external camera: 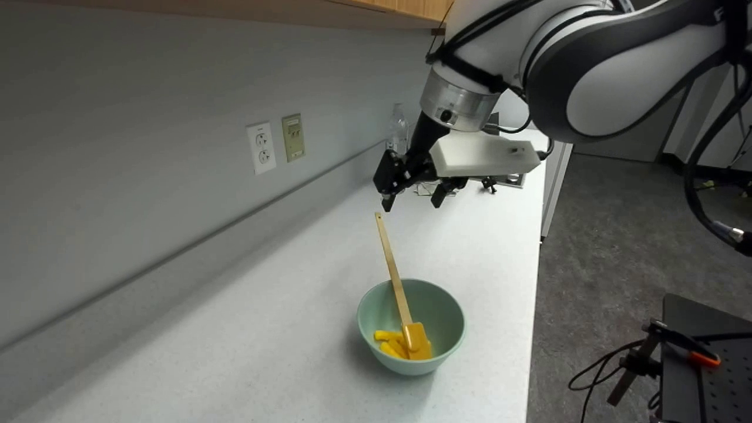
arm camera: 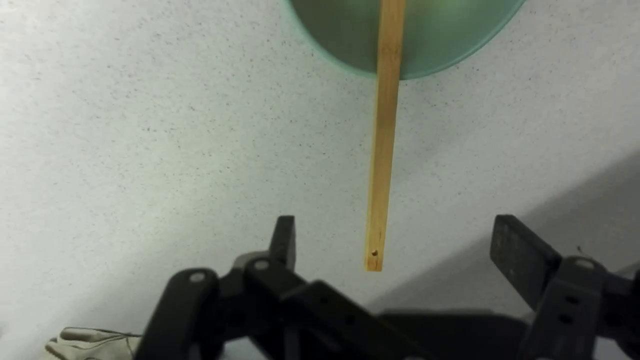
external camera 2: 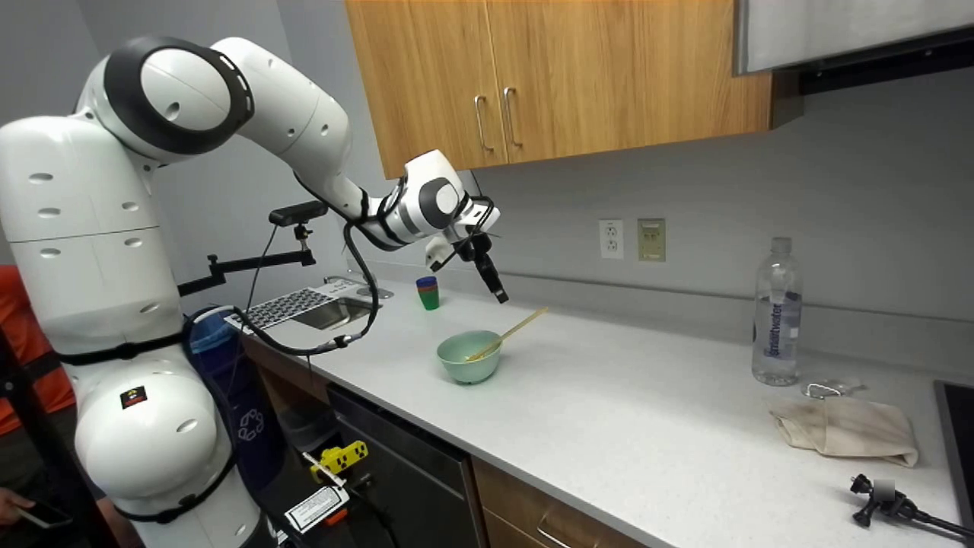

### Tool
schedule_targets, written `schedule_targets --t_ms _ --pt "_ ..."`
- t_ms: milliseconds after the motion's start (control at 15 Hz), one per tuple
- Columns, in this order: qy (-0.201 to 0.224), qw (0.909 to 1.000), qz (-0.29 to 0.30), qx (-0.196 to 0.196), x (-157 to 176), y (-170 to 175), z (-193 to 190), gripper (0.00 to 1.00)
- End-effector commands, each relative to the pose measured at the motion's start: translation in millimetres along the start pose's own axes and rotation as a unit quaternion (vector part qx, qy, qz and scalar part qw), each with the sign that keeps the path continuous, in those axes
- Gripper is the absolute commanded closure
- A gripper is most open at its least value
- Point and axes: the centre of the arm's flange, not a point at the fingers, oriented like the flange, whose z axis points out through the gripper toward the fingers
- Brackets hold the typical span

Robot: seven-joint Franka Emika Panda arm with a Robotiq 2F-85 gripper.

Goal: Use the object to mix the contents in the bowl

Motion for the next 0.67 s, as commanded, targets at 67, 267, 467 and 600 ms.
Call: schedule_targets --t_ms 67,267,467,600 --pt "-0.018 0.9992 -0.036 -0.002 -7.3 24.6 -47.5 0.0" --pt "-0.017 0.9984 -0.055 0.001 -14.1 34.9 -66.8 0.0" --pt "-0.009 0.9977 -0.066 0.009 -20.6 42.4 -82.5 0.0" --pt "-0.004 0.9973 -0.071 0.015 -23.1 45.3 -89.2 0.0"
